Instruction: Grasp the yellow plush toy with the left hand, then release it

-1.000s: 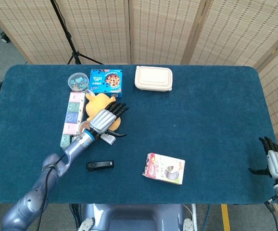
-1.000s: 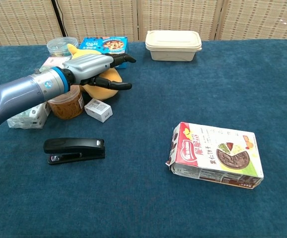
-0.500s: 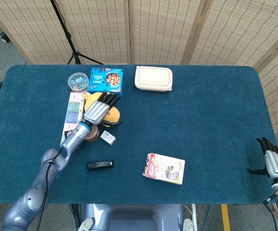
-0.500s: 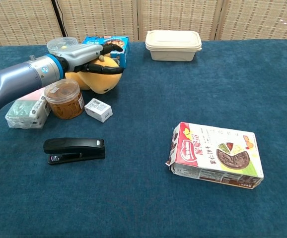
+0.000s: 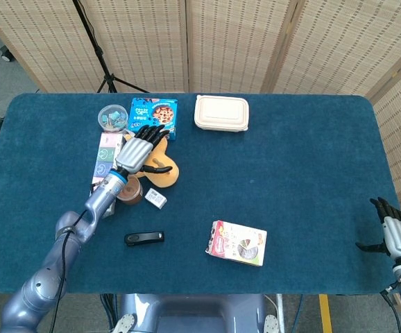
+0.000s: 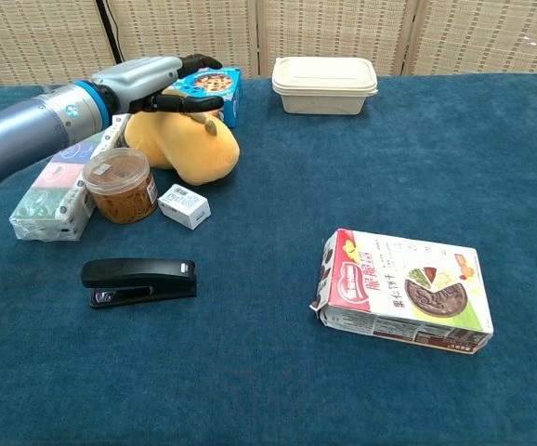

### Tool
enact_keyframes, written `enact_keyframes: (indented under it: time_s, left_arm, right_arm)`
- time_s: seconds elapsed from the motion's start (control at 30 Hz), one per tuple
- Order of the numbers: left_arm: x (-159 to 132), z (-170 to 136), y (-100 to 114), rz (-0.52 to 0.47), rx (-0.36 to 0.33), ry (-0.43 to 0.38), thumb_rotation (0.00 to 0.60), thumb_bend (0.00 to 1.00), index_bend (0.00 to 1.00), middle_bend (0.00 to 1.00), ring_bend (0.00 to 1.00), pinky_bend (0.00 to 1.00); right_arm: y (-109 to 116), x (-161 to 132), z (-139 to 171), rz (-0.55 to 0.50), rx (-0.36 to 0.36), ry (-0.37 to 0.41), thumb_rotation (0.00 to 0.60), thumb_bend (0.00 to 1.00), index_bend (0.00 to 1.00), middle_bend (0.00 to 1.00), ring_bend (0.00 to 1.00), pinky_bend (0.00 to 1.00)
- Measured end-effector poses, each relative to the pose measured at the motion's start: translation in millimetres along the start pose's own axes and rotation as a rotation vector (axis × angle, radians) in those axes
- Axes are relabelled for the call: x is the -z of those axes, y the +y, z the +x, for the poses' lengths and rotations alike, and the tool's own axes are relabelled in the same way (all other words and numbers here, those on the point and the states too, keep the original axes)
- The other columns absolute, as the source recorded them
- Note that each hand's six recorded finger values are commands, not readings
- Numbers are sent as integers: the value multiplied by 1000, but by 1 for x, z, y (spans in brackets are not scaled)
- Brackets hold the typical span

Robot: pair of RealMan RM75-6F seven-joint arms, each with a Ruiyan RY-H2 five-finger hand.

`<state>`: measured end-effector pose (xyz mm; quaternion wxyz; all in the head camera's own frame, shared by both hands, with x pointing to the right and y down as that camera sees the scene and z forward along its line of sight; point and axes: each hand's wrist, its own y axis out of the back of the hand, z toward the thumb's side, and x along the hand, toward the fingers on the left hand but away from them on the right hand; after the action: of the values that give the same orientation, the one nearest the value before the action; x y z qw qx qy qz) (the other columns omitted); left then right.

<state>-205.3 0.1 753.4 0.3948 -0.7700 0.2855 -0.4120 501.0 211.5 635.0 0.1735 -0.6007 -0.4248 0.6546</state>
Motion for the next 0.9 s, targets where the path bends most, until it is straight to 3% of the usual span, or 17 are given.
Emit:
enact_keyframes:
  time_s: [0.27, 0.5, 0.63, 0.9]
  left_arm:
    - [-24, -8, 7, -45, -61, -127, 17, 0, 0, 0, 0, 0]
    - [-30, -25, 32, -49, -176, -220, 9, 0, 0, 0, 0, 0]
    - [-15, -38, 48, -37, -211, -225, 9, 0, 0, 0, 0, 0]
    - [6, -67, 67, -48, -202, -190, 13, 0, 0, 0, 0, 0]
  right_arm:
    - [1, 1, 0, -3, -1, -3, 600, 0, 0, 0, 0, 0]
    - [5, 0, 2, -4, 15, 3, 600, 0, 0, 0, 0, 0]
    - [6, -4, 5, -5, 21, 20, 600, 0, 0, 0, 0, 0]
    - [13, -18, 15, -12, 46, 73, 600, 0, 0, 0, 0, 0]
